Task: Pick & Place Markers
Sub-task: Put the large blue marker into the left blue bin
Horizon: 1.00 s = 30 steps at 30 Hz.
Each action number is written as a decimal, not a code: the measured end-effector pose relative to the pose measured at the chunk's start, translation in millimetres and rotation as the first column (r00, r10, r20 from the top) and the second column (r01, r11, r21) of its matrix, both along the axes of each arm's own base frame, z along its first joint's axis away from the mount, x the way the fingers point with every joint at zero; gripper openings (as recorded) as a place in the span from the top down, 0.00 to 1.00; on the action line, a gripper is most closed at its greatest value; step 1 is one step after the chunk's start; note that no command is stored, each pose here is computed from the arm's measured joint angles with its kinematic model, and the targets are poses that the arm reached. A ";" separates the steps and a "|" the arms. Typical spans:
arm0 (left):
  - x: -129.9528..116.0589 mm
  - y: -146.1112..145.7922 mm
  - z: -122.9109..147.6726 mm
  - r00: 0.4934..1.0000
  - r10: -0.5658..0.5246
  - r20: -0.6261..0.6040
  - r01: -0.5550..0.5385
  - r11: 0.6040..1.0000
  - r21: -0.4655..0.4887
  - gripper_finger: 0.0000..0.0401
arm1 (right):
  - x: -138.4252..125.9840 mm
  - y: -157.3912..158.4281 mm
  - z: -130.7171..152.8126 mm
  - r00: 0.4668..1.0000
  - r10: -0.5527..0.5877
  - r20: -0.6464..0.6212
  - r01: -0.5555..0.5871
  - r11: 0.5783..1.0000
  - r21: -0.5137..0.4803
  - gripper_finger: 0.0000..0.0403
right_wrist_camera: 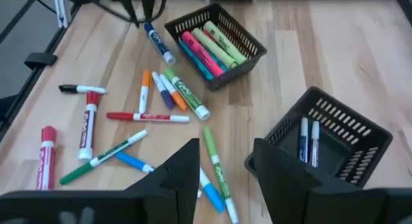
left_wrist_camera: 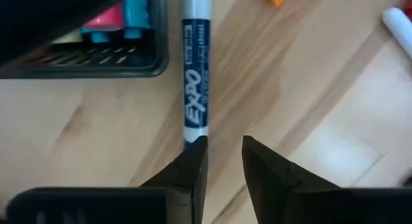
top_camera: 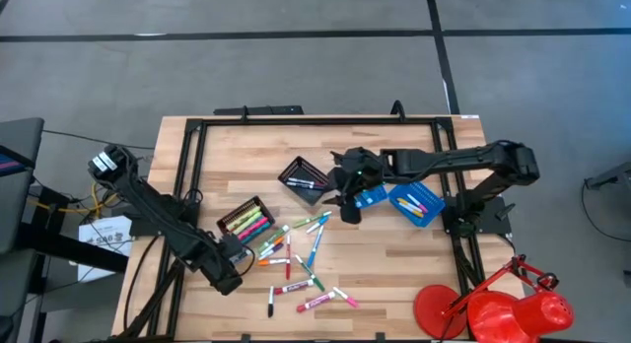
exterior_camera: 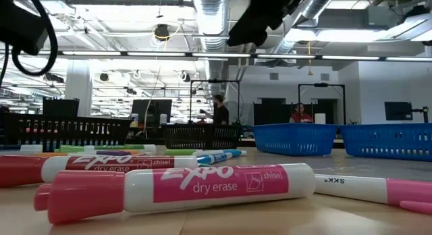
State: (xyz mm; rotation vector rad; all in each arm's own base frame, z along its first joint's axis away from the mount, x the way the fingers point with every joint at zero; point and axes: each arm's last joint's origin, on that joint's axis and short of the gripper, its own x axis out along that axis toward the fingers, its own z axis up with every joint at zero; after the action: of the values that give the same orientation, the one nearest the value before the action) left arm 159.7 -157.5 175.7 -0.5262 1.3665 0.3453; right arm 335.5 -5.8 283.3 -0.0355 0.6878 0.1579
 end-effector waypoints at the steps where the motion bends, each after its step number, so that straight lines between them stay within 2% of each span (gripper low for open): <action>1: 0.2 0.5 -2.5 1.000 0.002 0.005 -0.002 1.000 -0.004 0.77 | 1.6 0.0 -0.1 1.000 0.000 0.013 0.000 1.000 0.000 0.67; 3: -1.4 2.3 -6.5 1.000 0.003 0.001 -0.003 1.000 0.000 0.76 | 6.2 -0.2 -0.3 0.999 0.000 0.043 0.000 1.000 -0.001 0.67; 10: -8.2 9.1 -24.0 1.000 0.003 -0.011 -0.003 1.000 0.012 0.75 | 12.0 -0.4 -8.3 0.999 -0.001 0.032 0.001 1.000 -0.001 0.67; 18: -13.9 15.6 -45.7 0.998 0.008 0.054 -0.007 1.000 -0.014 0.76 | 11.9 -0.4 -7.6 0.999 -0.001 0.036 0.001 1.000 -0.001 0.67; 22: -14.4 16.3 -46.6 0.998 -0.013 0.057 0.013 1.000 -0.005 0.85 | 14.4 0.8 -14.7 1.000 0.001 0.007 -0.001 1.000 -0.001 0.67; 27: -11.6 12.9 -41.2 0.996 -0.023 0.082 0.023 1.000 -0.006 0.86 | 23.8 3.8 -27.5 1.000 0.012 0.001 -0.012 1.000 -0.001 0.67; 30: -0.1 3.7 -28.6 0.981 -0.017 0.193 0.021 1.000 -0.019 0.86 | 30.8 5.8 -28.3 0.999 0.018 0.047 -0.018 1.000 -0.001 0.67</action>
State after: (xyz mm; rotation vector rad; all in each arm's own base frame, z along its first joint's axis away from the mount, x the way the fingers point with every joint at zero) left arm 159.6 -153.7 147.1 -0.5492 1.1872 0.2579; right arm 366.4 0.0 255.0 -0.0461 0.6412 0.1734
